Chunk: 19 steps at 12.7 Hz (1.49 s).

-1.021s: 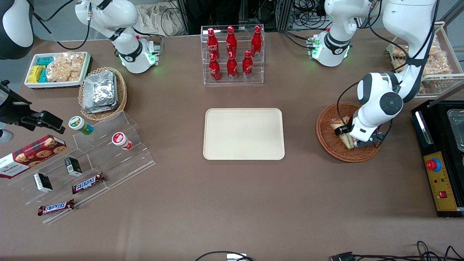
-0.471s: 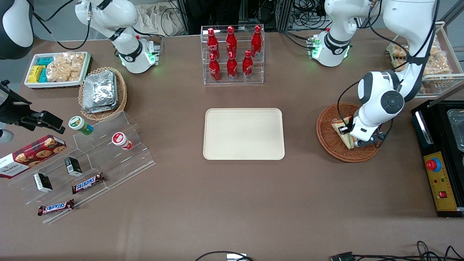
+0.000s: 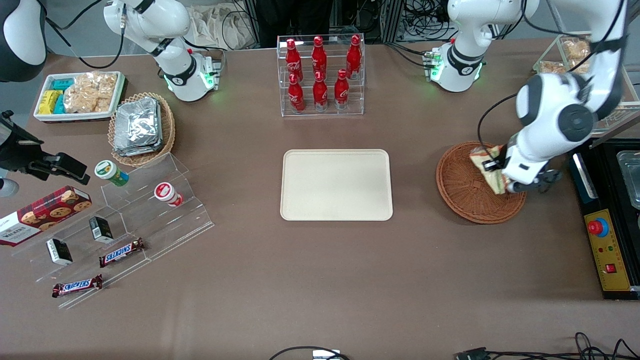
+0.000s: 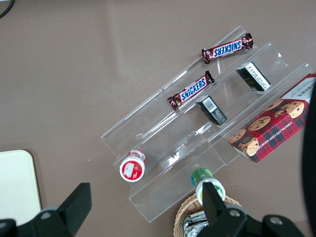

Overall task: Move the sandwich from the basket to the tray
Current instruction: 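Lift the sandwich up out of the basket with the left gripper, then carry the sandwich over the white tray with the left gripper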

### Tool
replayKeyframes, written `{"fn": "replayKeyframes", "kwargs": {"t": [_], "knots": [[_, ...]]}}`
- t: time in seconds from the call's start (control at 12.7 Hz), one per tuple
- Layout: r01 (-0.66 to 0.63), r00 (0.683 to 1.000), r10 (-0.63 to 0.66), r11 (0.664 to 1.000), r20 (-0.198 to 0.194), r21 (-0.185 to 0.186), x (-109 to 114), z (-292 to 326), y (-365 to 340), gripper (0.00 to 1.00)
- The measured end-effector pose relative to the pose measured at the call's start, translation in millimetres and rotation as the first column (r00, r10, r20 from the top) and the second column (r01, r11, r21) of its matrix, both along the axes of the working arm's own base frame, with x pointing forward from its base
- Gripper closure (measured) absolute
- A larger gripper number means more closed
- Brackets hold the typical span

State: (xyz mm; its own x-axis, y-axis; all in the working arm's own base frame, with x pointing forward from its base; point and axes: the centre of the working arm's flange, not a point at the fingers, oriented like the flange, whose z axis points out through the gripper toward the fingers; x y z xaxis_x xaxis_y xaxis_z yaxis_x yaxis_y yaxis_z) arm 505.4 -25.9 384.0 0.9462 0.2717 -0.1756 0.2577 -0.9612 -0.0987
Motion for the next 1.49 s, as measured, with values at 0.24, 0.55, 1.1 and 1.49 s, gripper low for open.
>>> {"fn": "replayKeyframes", "kwargs": {"t": [0.24,0.55,1.1,1.49], "knots": [[0.03,0.999,-0.03,1.0,-0.025,-0.004,24.4,105.5,-0.4,0.81],[0.109,0.993,-0.111,0.993,-0.04,-0.033,49.4,171.9,-42.5,0.81],[0.045,0.998,-0.048,0.996,-0.043,-0.071,45.1,169.6,-219.7,0.81],[0.074,0.993,-0.079,0.996,-0.09,-0.058,37.8,99.3,-307.1,0.81]]}}
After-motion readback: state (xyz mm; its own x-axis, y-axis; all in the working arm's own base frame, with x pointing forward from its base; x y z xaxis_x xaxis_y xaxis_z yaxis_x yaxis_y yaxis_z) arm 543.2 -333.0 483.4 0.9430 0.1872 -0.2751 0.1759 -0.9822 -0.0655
